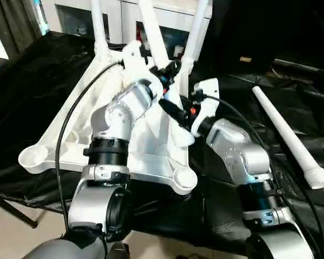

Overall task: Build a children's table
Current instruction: Pick table leg

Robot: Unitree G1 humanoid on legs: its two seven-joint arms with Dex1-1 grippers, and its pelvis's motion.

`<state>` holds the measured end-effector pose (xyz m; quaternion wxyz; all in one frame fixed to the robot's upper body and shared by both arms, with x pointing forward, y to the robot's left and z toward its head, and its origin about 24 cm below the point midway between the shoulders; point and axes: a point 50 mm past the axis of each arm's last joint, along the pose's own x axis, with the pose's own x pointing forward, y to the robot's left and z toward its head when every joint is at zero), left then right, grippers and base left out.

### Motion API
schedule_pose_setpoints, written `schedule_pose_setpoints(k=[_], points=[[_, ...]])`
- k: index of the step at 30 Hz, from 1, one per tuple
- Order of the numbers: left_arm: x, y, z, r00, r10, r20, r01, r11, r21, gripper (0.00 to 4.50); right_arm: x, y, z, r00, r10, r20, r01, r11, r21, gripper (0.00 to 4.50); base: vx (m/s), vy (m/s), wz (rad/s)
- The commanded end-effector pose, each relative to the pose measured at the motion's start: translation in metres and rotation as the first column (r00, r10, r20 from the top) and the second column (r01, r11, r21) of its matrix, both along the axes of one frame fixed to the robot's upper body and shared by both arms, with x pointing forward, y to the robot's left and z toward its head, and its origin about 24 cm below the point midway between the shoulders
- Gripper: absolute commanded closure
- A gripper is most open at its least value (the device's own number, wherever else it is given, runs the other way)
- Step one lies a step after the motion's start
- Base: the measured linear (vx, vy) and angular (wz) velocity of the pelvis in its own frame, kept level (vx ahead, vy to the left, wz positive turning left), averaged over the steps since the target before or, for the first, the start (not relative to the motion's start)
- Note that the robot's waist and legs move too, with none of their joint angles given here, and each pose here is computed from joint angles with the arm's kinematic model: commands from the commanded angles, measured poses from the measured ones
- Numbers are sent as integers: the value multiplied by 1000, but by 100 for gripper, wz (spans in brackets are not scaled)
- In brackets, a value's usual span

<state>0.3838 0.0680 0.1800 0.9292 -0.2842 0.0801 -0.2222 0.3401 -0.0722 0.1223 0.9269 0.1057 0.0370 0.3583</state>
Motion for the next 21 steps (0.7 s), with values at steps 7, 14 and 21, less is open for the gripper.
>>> schedule_pose_setpoints(k=[7, 14, 21], points=[[2, 14, 7, 993, -58, 99, 50, 995, 81, 265, 1, -7, 16, 998, 36, 55, -39, 997, 59, 190, 0, 0, 0], [-16, 13, 20, 870, -460, 179, 438, 887, 147, 266, -27, -33, 18, 896, 443, -22, -437, 891, 126, 151, 0, 0, 0], [-37, 3, 42, 680, -673, 292, 689, 722, 60, 266, -33, -46, 14, 835, 543, -93, -528, 837, 144, 151, 0, 0, 0]])
